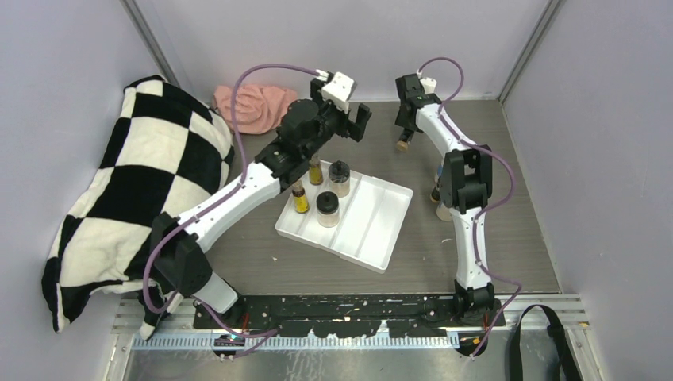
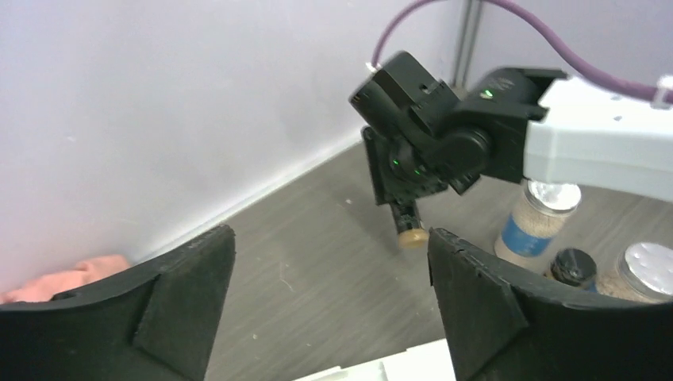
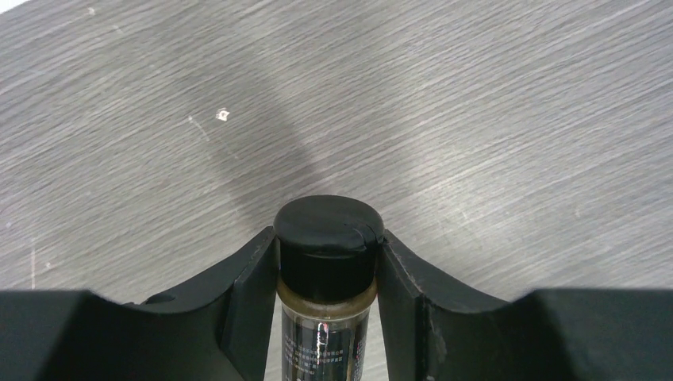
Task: Organize the condiment bottles
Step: Pick up the bottle from the center of the board, then place the bottle in the storage box.
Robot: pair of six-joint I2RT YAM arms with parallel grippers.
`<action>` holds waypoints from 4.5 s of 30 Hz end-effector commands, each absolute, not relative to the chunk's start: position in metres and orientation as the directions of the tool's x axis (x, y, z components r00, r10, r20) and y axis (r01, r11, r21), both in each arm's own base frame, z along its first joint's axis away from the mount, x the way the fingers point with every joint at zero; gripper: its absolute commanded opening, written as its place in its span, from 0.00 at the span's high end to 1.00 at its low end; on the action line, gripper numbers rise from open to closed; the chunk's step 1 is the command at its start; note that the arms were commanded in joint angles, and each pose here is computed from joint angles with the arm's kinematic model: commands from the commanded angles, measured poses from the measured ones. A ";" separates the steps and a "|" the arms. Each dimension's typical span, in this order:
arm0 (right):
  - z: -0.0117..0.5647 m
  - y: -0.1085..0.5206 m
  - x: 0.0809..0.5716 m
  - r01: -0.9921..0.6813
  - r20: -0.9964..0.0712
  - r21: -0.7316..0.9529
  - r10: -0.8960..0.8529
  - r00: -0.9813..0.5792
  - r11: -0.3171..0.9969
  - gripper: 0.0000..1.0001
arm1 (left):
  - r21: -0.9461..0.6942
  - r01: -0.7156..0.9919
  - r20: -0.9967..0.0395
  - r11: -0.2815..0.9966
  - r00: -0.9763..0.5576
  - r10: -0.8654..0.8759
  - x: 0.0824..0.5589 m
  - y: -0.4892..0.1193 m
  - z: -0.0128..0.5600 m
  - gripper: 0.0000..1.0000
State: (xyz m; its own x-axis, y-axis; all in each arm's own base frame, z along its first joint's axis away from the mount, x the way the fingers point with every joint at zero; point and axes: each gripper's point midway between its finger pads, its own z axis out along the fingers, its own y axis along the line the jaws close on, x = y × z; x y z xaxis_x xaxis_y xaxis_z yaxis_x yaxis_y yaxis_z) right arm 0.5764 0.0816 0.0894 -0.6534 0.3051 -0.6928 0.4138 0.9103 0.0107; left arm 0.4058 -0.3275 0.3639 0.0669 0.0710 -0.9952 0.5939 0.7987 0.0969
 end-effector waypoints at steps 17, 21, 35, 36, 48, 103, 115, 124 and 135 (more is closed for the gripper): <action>0.223 0.146 0.514 0.227 -0.944 -0.014 0.062 -0.325 0.974 0.99 | -0.149 0.345 -0.964 0.927 0.159 -0.214 0.352 -0.216 0.467 0.00; 0.232 0.165 0.489 0.215 -0.972 -0.027 0.025 -0.233 0.976 0.99 | -0.185 0.347 -0.958 0.919 0.146 -0.248 0.341 -0.208 0.468 0.00; 0.220 0.204 0.430 0.172 -1.000 -0.022 -0.023 0.002 0.985 0.99 | -0.246 0.350 -0.951 0.904 0.092 -0.295 0.320 -0.195 0.460 0.00; 0.219 0.207 0.427 0.166 -1.000 -0.018 -0.021 0.018 0.986 0.99 | -0.248 0.348 -0.951 0.904 0.090 -0.295 0.319 -0.194 0.459 0.00; 0.205 0.225 0.402 0.158 -0.990 -0.024 -0.045 0.131 0.987 0.99 | -0.249 0.350 -0.950 0.903 0.094 -0.298 0.315 -0.190 0.461 0.00; 0.116 0.229 0.392 0.227 -0.994 -0.091 -0.103 0.042 0.970 0.99 | -0.240 0.362 -0.946 0.901 0.122 -0.301 0.316 -0.192 0.454 0.00; 0.113 0.228 0.390 0.239 -0.996 -0.080 -0.088 0.023 0.968 0.99 | -0.240 0.365 -0.947 0.900 0.115 -0.299 0.318 -0.195 0.449 0.00; 0.111 0.228 0.388 0.252 -0.996 -0.081 -0.085 0.006 0.964 0.99 | -0.239 0.365 -0.949 0.900 0.110 -0.297 0.319 -0.195 0.445 0.00; 0.107 0.236 0.383 0.249 -0.995 -0.102 -0.103 -0.006 0.963 0.99 | -0.243 0.362 -0.947 0.900 0.111 -0.300 0.318 -0.195 0.443 0.00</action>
